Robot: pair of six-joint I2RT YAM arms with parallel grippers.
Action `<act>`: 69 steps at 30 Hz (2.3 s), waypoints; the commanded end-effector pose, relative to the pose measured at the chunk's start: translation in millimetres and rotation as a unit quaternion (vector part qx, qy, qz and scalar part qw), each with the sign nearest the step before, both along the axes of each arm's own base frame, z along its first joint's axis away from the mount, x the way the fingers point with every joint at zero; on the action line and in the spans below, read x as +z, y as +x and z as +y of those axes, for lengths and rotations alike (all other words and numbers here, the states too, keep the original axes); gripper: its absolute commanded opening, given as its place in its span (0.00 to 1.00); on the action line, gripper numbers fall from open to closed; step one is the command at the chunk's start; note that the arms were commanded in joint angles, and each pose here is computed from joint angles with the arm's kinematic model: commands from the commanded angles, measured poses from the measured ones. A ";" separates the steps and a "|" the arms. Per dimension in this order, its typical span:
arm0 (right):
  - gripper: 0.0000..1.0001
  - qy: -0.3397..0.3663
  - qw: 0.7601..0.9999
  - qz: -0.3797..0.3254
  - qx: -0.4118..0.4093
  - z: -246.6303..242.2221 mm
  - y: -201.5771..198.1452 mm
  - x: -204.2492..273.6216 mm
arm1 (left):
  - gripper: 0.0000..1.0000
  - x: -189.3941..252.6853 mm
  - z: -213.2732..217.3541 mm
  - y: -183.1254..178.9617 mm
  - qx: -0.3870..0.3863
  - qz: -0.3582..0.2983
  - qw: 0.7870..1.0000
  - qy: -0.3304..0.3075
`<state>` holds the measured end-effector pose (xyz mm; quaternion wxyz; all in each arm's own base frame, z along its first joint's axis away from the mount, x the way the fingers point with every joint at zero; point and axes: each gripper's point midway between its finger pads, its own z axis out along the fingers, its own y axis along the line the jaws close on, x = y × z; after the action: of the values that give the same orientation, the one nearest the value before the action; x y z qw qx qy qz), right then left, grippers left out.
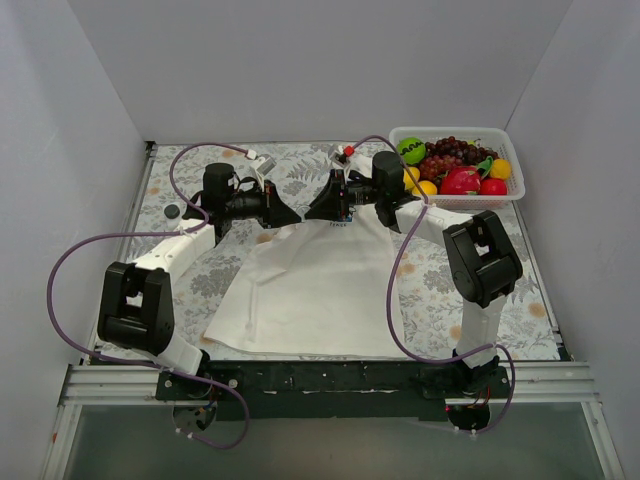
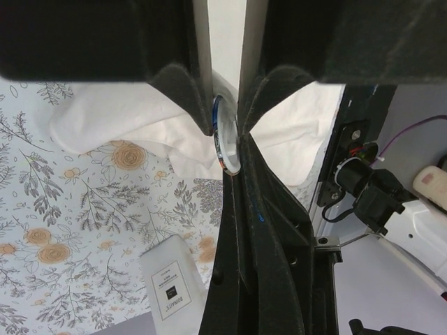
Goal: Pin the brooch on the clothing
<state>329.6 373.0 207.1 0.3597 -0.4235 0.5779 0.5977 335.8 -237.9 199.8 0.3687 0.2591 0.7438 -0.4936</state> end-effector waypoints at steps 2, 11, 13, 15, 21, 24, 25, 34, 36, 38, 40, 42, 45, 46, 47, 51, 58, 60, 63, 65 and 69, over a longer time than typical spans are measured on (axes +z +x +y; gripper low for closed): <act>0.40 0.018 0.999 -0.039 0.033 2.9 -13.6 24.7 | 0.00 18.4 -1.7 7.0 -0.002 -0.028 1.000 -0.004; 0.51 0.032 0.998 -0.044 0.043 -1.2 -22.9 28.7 | 0.00 16.5 -1.0 7.6 0.000 -0.023 1.000 -0.003; 0.49 0.033 0.998 -0.045 0.041 -2.8 -21.6 29.4 | 0.00 17.8 -0.8 7.9 0.002 -0.026 1.000 -0.003; 0.45 0.033 0.998 -0.046 0.039 -3.7 -20.2 30.6 | 0.00 16.6 -1.2 7.3 0.001 -0.024 1.000 -0.002; 0.42 0.038 0.997 -0.043 0.042 -10.2 -19.5 31.9 | 0.00 16.1 -1.3 7.1 -0.001 -0.025 1.000 -0.001; 0.43 0.044 0.997 -0.044 0.043 -12.9 -18.8 34.5 | 0.00 16.1 -1.3 7.1 -0.001 -0.024 1.000 -0.002; 0.44 0.044 0.997 -0.044 0.044 -12.8 -18.8 34.8 | 0.00 16.2 -1.5 7.2 -0.002 -0.024 1.000 -0.002; 0.61 0.045 0.997 -0.048 0.043 -15.4 -17.0 34.1 | 0.00 16.2 -1.8 7.0 -0.003 -0.022 1.000 -0.003; 0.58 0.045 0.997 -0.046 0.041 -14.9 -15.7 33.5 | 0.00 16.2 -1.8 7.0 -0.003 -0.023 1.000 -0.002; 0.55 0.046 0.997 -0.043 0.041 -14.7 -14.3 33.3 | 0.00 16.3 -1.9 7.2 -0.004 -0.023 1.000 -0.003; 0.50 0.045 0.997 -0.040 0.040 -13.5 -13.2 31.4 | 0.00 15.9 -2.1 7.0 -0.004 -0.021 1.000 -0.003; 0.48 0.045 0.997 -0.037 0.042 -12.5 -13.1 30.8 | 0.00 15.3 -2.1 7.2 -0.004 -0.021 1.000 -0.003; 0.43 0.044 0.998 -0.033 0.039 -11.3 -10.4 29.0 | 0.00 15.4 -2.2 6.9 -0.005 -0.020 1.000 -0.003; 0.42 0.043 0.998 -0.031 0.038 -11.0 -9.8 28.5 | 0.00 14.9 -2.3 7.0 -0.005 -0.019 1.000 -0.003; 0.41 0.043 0.998 -0.031 0.038 -10.8 -9.4 28.9 | 0.00 15.4 -2.2 6.9 -0.005 -0.021 1.000 -0.003; 0.41 0.039 0.998 -0.022 0.036 -9.7 -6.9 24.4 | 0.00 15.3 -2.1 7.2 -0.004 -0.021 1.000 -0.003; 0.34 0.035 0.999 -0.017 0.036 -6.2 -5.8 21.1 | 0.00 14.9 -2.3 7.0 -0.005 -0.018 1.000 -0.003; 0.33 0.034 0.999 -0.016 0.037 -5.2 -5.2 20.4 | 0.00 14.4 -2.4 6.9 -0.006 -0.018 1.000 -0.003; 0.33 0.033 0.999 -0.013 0.039 -3.0 -5.4 18.8 | 0.00 14.4 -2.4 6.9 -0.006 -0.018 1.000 -0.003; 0.33 0.032 0.999 -0.012 0.039 -1.5 -5.5 19.1 | 0.00 14.4 -2.4 6.9 -0.006 -0.018 1.000 -0.003; 0.33 0.030 0.999 -0.017 0.042 2.5 -6.2 20.0 | 0.00 13.7 -1.8 7.7 -0.004 -0.018 1.000 -0.003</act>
<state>326.9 363.8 212.8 0.3476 -0.4189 0.5630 0.6219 335.9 -239.6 199.0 0.3591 0.2582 0.7466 -0.4969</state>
